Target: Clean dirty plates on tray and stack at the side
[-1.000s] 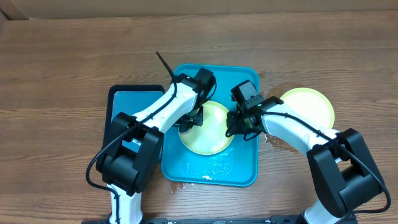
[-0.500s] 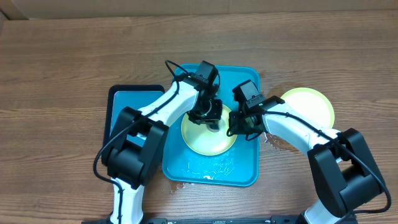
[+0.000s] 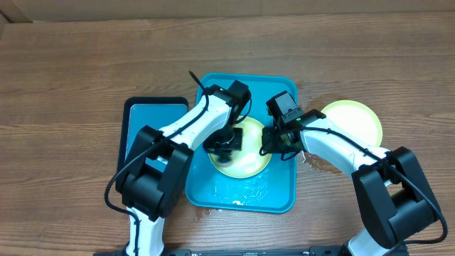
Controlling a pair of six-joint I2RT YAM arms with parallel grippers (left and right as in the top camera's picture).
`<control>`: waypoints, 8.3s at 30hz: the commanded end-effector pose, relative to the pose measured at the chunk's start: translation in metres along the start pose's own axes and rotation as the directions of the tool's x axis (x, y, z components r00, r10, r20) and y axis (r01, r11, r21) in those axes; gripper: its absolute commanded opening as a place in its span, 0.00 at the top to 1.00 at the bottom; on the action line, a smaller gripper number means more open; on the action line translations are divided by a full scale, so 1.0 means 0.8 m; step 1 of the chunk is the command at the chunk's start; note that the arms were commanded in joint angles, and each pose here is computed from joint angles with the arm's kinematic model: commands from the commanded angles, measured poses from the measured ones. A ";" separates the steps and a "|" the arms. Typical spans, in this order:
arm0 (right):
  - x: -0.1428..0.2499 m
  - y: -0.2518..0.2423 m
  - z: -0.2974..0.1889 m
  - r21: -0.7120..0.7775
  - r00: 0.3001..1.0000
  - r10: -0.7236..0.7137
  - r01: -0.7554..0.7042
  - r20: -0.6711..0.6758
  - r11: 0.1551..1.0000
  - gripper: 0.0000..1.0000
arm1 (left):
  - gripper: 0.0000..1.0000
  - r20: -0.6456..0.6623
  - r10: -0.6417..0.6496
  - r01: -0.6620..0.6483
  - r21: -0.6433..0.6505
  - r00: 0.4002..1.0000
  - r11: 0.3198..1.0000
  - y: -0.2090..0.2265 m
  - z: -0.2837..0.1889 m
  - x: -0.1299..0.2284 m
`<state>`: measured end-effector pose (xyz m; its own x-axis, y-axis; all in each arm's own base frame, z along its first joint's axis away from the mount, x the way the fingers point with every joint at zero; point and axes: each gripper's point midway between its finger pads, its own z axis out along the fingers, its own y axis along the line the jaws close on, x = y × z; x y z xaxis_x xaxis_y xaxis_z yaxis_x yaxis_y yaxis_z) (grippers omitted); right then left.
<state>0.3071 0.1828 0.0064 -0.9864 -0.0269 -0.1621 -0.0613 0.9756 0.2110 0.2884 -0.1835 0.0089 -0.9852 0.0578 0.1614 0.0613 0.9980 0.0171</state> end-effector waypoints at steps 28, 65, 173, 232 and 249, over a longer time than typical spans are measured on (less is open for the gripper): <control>0.004 -0.017 0.008 0.060 1.000 0.000 0.001 -0.008 0.998 0.96 | 0.96 0.185 -0.480 0.482 0.038 0.857 0.875 0.225 -0.043 0.038; -0.076 0.284 -0.206 0.472 0.498 -0.553 0.290 0.668 0.832 0.96 | 0.00 0.766 -0.459 0.346 0.325 0.449 0.880 0.255 -0.443 0.171; -0.002 -0.238 -0.208 -0.166 0.754 0.657 -0.648 -0.003 0.743 0.50 | 0.00 0.760 -0.460 0.367 0.309 0.460 0.877 0.258 -0.438 0.172; 0.067 -0.065 -0.281 0.238 0.010 -0.273 0.463 0.962 0.854 0.00 | 0.00 0.760 -0.460 0.367 0.309 0.460 0.877 0.258 -0.438 0.172; 0.070 -0.072 -0.249 0.180 0.127 -0.266 0.464 0.956 0.867 0.00 | 0.00 0.760 -0.460 0.367 0.309 0.460 0.877 0.258 -0.438 0.172</control>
<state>0.2249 0.0810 0.1797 0.0369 -0.0539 -0.9979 -0.4833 0.8730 -0.0650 0.2214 0.0183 0.3757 -0.6134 -0.4228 -0.6671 -0.3557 0.9020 -0.2446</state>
